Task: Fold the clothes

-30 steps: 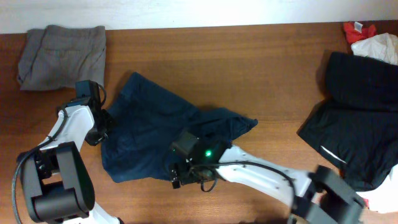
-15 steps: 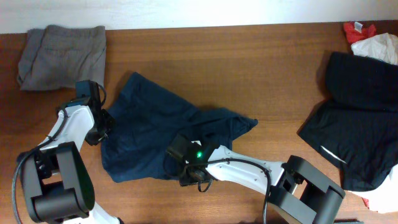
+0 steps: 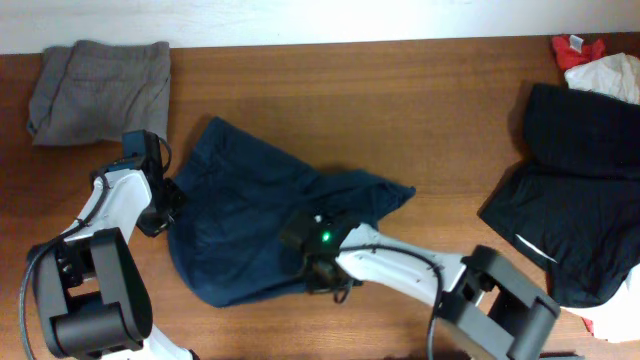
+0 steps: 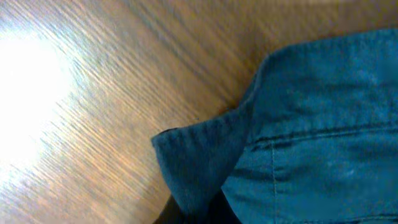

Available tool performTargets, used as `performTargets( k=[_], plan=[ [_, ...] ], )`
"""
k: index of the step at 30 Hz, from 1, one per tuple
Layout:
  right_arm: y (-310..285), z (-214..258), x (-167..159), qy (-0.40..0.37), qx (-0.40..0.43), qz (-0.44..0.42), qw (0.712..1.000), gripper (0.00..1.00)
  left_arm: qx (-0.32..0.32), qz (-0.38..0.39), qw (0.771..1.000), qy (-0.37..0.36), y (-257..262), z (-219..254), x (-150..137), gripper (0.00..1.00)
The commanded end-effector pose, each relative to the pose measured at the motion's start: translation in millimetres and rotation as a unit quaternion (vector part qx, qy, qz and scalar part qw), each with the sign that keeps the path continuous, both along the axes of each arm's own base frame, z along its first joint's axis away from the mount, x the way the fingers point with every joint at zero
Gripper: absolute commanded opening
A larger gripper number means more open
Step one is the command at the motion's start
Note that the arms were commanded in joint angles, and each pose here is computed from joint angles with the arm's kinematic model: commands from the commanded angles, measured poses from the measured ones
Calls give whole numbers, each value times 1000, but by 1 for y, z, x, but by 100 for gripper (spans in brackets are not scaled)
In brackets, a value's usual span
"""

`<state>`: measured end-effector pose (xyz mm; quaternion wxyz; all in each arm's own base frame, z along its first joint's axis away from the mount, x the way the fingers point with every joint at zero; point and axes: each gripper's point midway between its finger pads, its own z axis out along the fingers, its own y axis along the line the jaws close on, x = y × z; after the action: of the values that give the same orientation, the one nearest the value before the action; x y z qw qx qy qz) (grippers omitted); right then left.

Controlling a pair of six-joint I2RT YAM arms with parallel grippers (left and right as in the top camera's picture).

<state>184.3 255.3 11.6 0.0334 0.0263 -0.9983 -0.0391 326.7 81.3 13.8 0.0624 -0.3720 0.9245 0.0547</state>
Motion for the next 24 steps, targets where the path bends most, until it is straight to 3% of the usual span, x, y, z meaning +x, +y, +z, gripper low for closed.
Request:
performTargets(
  k=[1,7,12,18,24],
  plan=[
    [-19,64,39,-71,15,-26,997,4,-13,3,999,-38,-5,34,6,1],
    [-65,183,64,-167,77,-27,982,4,6,0,989,-150,-5,133,8,1],
    [-131,280,72,-250,89,-74,961,4,13,-8,965,-261,-14,224,-13,1],
    [-190,380,48,-344,86,-126,927,4,-30,-57,904,-422,-51,346,-55,1],
    [-205,462,15,-464,126,-128,867,4,-36,-94,854,-510,-75,443,-114,1]
  ],
)
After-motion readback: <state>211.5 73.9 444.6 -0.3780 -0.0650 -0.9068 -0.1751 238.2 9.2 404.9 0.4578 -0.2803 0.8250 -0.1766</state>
